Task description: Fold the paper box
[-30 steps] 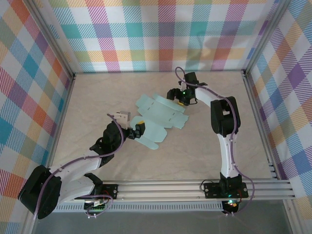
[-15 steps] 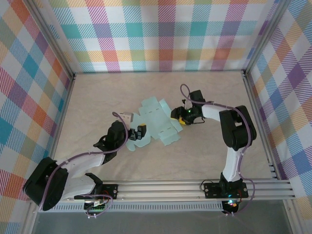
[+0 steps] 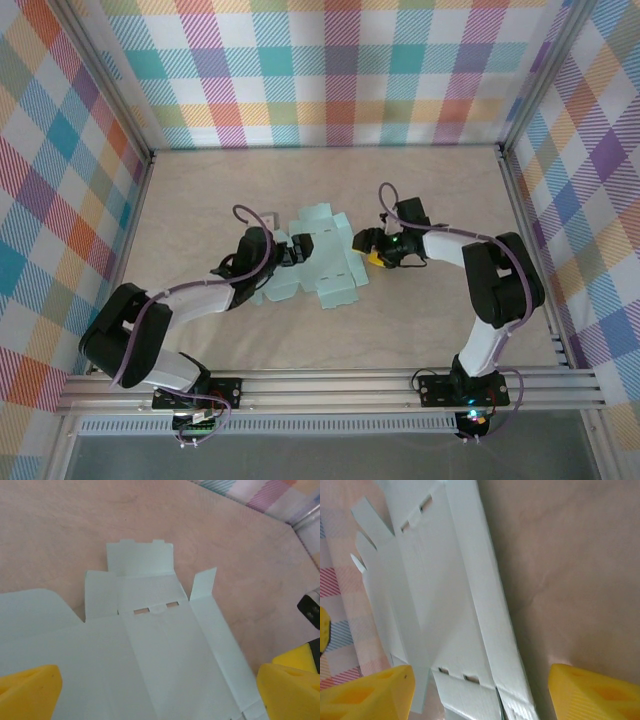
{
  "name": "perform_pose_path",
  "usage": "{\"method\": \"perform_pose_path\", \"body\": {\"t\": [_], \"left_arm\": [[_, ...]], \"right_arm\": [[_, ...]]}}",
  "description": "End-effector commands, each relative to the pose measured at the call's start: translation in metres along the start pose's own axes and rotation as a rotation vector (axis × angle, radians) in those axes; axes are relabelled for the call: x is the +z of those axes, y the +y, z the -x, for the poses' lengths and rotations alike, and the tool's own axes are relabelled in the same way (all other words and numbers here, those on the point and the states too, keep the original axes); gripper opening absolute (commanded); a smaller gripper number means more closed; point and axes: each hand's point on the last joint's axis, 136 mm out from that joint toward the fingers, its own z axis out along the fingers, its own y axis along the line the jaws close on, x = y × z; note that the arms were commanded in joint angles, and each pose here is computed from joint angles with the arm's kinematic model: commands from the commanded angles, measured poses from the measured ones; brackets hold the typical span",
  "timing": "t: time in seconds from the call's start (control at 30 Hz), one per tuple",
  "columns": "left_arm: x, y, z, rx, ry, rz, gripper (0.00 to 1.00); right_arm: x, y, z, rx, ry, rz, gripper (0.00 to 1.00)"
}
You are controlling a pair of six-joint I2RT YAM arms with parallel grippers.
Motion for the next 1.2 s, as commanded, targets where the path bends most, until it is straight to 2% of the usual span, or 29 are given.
{"method": "perform_pose_path", "body": {"t": [0.0, 0.03, 0.2, 0.33, 0.5, 0.9, 1.0, 1.17], "left_arm": [[0.006, 0.013, -0.013, -0.145, 0.094, 0.034, 1.0], [0.007, 0.017, -0.016, -0.174, 0.104, 0.032, 0.97], [0.014, 0.029, -0.033, -0.239, 0.169, 0.027, 0.62], [0.019, 0.037, -0.047, -0.25, 0.203, 0.041, 0.44], [0.021, 0.054, -0.063, -0.251, 0.223, 0.102, 0.44], [0.027, 0.074, -0.09, -0.282, 0.264, 0.152, 0.47], [0.025, 0.075, -0.09, -0.274, 0.262, 0.163, 0.48], [0.022, 0.077, -0.089, -0.261, 0.258, 0.172, 0.49]], "right_arm": [[0.002, 0.007, 0.023, -0.001, -0.027, 0.063, 0.71], [0.003, 0.006, 0.025, 0.001, -0.024, 0.07, 0.71], [0.01, 0.007, 0.026, 0.004, 0.009, 0.099, 0.7], [0.016, 0.004, 0.022, 0.016, 0.032, 0.109, 0.69], [0.023, 0.005, 0.017, 0.011, 0.063, 0.123, 0.68], [0.032, 0.026, 0.008, -0.034, 0.097, 0.13, 0.67], [0.028, 0.027, 0.01, -0.052, 0.079, 0.1, 0.6], [0.025, 0.023, 0.01, -0.08, 0.061, 0.03, 0.36]]}}
